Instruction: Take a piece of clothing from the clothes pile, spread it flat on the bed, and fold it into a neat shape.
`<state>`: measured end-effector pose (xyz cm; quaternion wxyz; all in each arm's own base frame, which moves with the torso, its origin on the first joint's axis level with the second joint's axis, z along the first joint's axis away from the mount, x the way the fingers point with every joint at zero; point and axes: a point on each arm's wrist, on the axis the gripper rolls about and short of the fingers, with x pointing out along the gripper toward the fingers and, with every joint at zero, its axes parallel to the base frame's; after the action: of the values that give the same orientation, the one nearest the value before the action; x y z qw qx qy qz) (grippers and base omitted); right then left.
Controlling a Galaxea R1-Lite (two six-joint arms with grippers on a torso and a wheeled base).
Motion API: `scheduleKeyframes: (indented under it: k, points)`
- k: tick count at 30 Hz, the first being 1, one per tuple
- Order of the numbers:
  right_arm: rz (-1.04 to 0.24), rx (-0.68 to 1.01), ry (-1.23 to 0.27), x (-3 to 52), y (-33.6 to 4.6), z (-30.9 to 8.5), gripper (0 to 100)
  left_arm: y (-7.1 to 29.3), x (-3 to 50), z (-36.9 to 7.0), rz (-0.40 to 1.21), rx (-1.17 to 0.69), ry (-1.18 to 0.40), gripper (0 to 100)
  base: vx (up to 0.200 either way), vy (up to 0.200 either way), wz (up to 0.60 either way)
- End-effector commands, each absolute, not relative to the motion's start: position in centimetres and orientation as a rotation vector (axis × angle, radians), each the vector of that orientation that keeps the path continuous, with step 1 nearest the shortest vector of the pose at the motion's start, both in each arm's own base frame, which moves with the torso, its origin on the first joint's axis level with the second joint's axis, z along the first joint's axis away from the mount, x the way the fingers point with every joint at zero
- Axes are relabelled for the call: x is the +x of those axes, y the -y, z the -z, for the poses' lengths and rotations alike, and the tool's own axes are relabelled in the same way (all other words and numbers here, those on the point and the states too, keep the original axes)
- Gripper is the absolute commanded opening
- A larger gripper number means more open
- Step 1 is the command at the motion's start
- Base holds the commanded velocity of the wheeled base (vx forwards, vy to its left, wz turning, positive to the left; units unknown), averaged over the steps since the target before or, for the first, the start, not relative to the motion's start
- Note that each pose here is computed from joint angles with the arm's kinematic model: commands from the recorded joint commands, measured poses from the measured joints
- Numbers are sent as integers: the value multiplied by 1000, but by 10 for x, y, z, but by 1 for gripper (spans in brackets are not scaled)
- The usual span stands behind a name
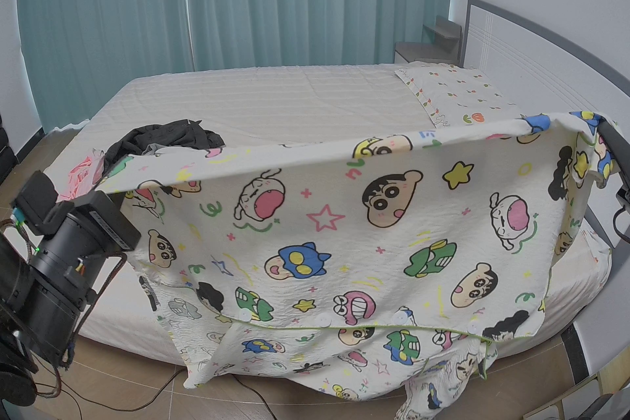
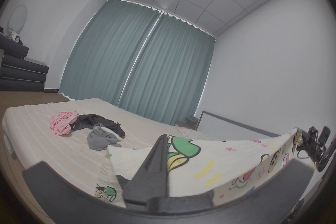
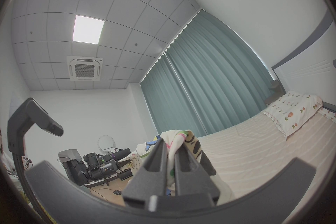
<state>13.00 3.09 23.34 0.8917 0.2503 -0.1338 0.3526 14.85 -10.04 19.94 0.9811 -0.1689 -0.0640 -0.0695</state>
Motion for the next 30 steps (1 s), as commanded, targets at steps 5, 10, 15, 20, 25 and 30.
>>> scheduleKeyframes:
  k: [5, 10, 15, 20, 25, 30]
  points:
    - [-677, 528, 216, 150, -29, -224, 0, 106, 165, -181, 100, -307, 54, 0, 0, 0, 0]
    - [-665, 531, 186, 157, -29, -219, 0, 107, 168, -181, 99, -359, 52, 0, 0, 0, 0]
    - [-648, 532, 160, 164, -28, -214, 0, 113, 177, -170, 92, -345, 8, 0, 120, 0, 0]
    - [-634, 527, 130, 173, -29, -208, 0, 120, 190, -158, 91, -357, -42, 0, 200, 0, 0]
    - [-607, 536, 86, 196, -30, -200, 0, 120, 220, -164, 76, -360, -22, 0, 200, 0, 0]
    - [-553, 528, 50, 223, -24, -190, 0, 129, 258, -150, 32, -333, -55, 0, 200, 0, 0]
